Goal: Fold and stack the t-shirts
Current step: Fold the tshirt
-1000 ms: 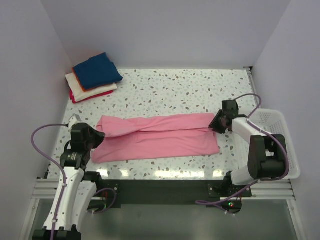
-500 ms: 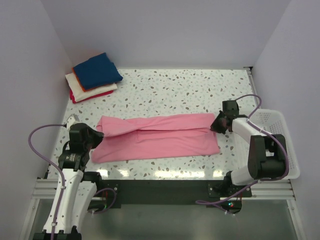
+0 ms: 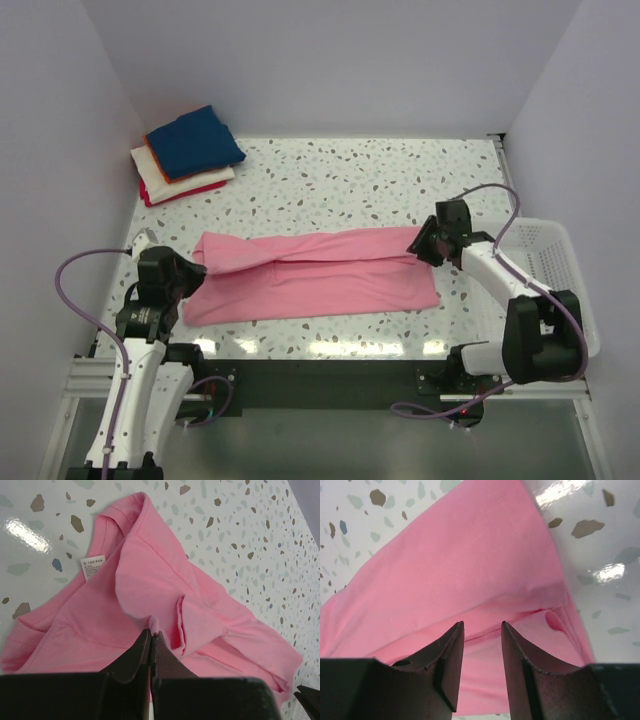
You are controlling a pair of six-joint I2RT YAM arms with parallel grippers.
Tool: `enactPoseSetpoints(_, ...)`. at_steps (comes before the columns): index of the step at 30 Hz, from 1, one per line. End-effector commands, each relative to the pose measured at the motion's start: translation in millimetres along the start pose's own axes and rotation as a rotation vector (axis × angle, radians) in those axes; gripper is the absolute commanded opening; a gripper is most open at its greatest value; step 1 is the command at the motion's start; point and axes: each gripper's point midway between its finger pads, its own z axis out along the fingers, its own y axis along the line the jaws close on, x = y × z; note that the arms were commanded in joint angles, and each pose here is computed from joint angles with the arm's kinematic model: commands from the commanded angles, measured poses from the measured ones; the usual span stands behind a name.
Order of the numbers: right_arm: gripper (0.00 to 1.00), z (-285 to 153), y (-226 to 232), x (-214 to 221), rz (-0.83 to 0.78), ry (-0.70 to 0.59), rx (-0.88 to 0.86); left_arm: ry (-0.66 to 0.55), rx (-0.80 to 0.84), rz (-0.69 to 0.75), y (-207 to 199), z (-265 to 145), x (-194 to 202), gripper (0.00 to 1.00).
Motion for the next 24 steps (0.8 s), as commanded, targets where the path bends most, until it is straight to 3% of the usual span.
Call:
enactPoseSetpoints(1, 0.4, 1.3, 6.9, 7.6, 0.014, -0.002, 0.011, -0.019, 0.016, -0.011, -5.2, -3.2, -6.6, 0.0)
enactPoseSetpoints(15, 0.41, 27.7, 12.6, 21.4, 0.05, 0.028, 0.054, -0.019, 0.016, 0.003, -5.6, -1.3, -7.3, 0.0)
enactPoseSetpoints(24, 0.4, 24.7, 16.3, 10.2, 0.088, -0.025, 0.049, -0.023, 0.019, 0.009, -6.8, -2.5, -8.7, 0.0)
